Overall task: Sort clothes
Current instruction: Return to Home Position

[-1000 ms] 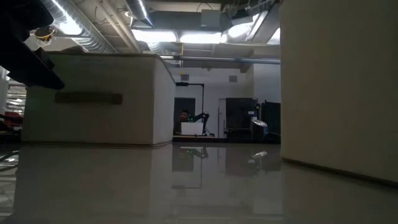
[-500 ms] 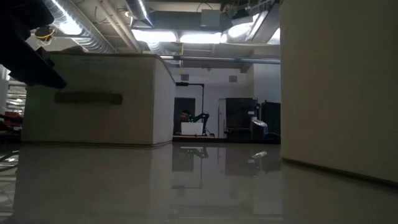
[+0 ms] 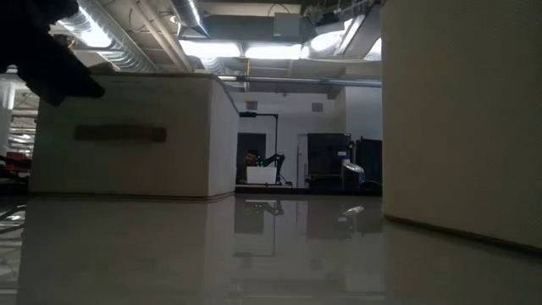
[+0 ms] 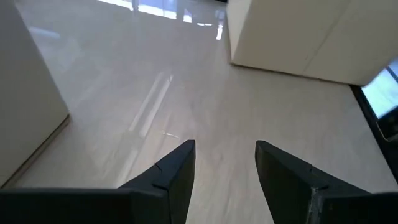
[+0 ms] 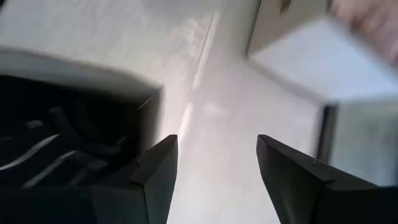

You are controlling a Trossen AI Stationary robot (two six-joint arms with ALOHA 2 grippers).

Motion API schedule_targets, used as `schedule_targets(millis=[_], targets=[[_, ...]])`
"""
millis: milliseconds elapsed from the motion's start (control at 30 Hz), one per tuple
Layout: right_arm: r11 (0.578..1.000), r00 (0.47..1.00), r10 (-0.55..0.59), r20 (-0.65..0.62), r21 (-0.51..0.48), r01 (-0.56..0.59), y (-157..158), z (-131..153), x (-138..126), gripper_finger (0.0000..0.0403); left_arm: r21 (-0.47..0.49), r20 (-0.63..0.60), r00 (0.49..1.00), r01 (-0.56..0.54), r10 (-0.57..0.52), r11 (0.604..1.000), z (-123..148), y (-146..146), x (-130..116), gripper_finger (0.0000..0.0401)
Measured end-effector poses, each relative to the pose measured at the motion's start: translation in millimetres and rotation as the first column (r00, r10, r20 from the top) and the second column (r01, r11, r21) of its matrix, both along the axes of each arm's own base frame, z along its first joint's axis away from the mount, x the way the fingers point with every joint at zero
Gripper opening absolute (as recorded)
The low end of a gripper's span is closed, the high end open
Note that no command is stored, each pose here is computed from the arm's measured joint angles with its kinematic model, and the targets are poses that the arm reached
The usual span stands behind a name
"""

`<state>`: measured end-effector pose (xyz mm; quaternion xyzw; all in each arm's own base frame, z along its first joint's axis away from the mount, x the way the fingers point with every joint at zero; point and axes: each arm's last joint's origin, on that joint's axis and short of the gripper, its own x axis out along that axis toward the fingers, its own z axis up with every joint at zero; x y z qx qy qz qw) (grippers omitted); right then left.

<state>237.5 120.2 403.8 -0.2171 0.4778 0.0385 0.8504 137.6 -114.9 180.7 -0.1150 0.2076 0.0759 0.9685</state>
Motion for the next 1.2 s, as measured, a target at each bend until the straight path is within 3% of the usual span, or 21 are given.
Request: schedule_targets(millis=[300,467,600,800,1000,1200], targets=[[0.956,0.968,0.241,0.067,-0.19,-0.225,-46,9,37,0.0202,0.003,-0.002,0.993,-0.119,0.119,0.993,0,18,13,0.0159],[0.951,0.95,0.3,0.084,-0.107,-0.291,-72,4,47,0.0145,0.048,-0.02,0.999,-0.048,0.049,0.998,3,29,25,0.0159],[0.936,0.918,0.35,0.188,-0.031,-0.35,-95,-18,49,0.0089,0.107,0.019,0.995,0.097,-0.099,0.99,11,36,37,0.0159],[0.926,0.859,0.349,0.375,-0.001,-0.376,-123,-58,28,0.0023,0.156,0.184,0.94,0.259,-0.286,0.953,10,60,47,0.0153],[0.948,0.784,0.302,0.543,-0.085,-0.306,-137,-79,-9,0.0009,0.159,0.256,0.948,0.153,-0.191,0.975,-2,93,43,0.0123],[0.948,0.729,0.286,0.622,-0.074,-0.309,-144,-102,-40,0.002,0.153,0.3,0.941,0.114,-0.157,0.982,-11,104,35,0.0099]])
